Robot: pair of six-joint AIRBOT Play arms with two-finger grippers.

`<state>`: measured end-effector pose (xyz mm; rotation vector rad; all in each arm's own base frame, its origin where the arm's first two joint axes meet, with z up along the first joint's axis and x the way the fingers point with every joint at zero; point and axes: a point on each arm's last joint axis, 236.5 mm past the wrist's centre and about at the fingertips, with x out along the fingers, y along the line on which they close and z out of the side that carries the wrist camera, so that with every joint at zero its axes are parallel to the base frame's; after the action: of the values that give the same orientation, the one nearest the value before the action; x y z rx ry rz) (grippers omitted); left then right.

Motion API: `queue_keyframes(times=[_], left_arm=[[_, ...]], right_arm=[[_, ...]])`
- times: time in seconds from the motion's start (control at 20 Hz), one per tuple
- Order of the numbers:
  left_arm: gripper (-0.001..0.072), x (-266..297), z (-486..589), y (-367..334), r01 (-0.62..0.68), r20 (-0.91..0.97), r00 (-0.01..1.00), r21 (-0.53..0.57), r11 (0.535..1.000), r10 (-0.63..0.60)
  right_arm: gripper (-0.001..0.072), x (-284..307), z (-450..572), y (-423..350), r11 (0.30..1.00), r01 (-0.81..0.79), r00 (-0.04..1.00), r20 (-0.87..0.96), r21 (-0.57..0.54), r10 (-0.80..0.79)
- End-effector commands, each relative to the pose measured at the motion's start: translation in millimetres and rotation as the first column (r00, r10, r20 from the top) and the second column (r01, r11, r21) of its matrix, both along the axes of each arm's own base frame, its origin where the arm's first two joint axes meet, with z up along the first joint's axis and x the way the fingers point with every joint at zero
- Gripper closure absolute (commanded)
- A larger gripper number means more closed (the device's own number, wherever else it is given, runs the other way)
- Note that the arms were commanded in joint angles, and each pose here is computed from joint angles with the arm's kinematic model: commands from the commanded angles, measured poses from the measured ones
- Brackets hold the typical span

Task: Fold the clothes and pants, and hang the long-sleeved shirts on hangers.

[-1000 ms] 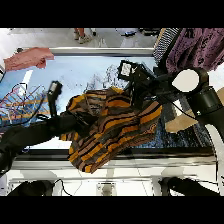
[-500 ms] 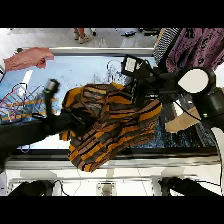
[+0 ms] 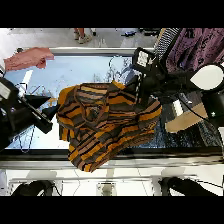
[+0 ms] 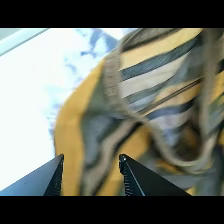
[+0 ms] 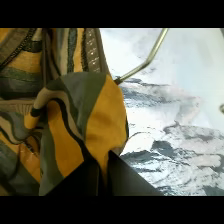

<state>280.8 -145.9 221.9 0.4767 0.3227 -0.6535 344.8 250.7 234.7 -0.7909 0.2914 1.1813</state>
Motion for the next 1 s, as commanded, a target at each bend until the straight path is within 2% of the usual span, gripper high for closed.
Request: queue_keyframes(times=[0.0, 0.15, 0.35, 0.4, 0.45, 0.5, 0.8, 0.85, 0.9, 0.95], left_arm=[[0.0268, 8, -14, -18, 0.144, 0.033, 0.988, 0.103, 0.984, -0.148], [0.0268, 17, -30, -42, 0.268, 0.026, 0.962, 0.115, 0.956, -0.273], [0.0273, 28, -53, -56, 0.32, -0.036, 0.947, 0.085, 0.944, -0.318], [0.0395, 30, -59, -57, 0.318, -0.058, 0.948, 0.075, 0.945, -0.314], [0.0639, 32, -61, -59, 0.318, -0.07, 0.947, 0.062, 0.946, -0.314], [0.0684, 33, -62, -60, 0.319, -0.074, 0.946, 0.053, 0.946, -0.314], [0.0684, 32, -60, -61, 0.318, -0.07, 0.947, 0.047, 0.947, -0.314], [0.068, 32, -60, -61, 0.318, -0.07, 0.947, 0.046, 0.947, -0.314], [0.0536, 32, -59, -61, 0.318, -0.067, 0.947, 0.046, 0.947, -0.315], [0.0233, 30, -54, -61, 0.318, -0.055, 0.947, 0.042, 0.947, -0.316]], right_arm=[[0.0691, -15, -5, 2, 0.998, -0.06, 0.998, -0.036, -0.014, 0.06], [0.0691, -24, -9, 1, 0.996, -0.089, 0.995, -0.057, -0.032, 0.087], [0.0691, -28, -4, 0, 0.994, -0.1, 0.995, -0.032, -0.036, 0.099], [0.0691, -28, -2, -1, 0.994, -0.1, 0.995, -0.027, -0.036, 0.1], [0.0691, -29, -2, -1, 0.994, -0.101, 0.995, -0.027, -0.036, 0.1], [0.0691, -29, -3, -1, 0.994, -0.103, 0.994, -0.029, -0.037, 0.102], [0.0691, -28, -3, -1, 0.994, -0.099, 0.995, -0.025, -0.04, 0.098], [0.0691, -28, -3, -1, 0.994, -0.099, 0.995, -0.025, -0.041, 0.098], [0.0691, -28, -3, -2, 0.994, -0.097, 0.995, -0.024, -0.044, 0.096], [0.0691, -26, -5, -3, 0.994, -0.094, 0.995, -0.022, -0.052, 0.093]])
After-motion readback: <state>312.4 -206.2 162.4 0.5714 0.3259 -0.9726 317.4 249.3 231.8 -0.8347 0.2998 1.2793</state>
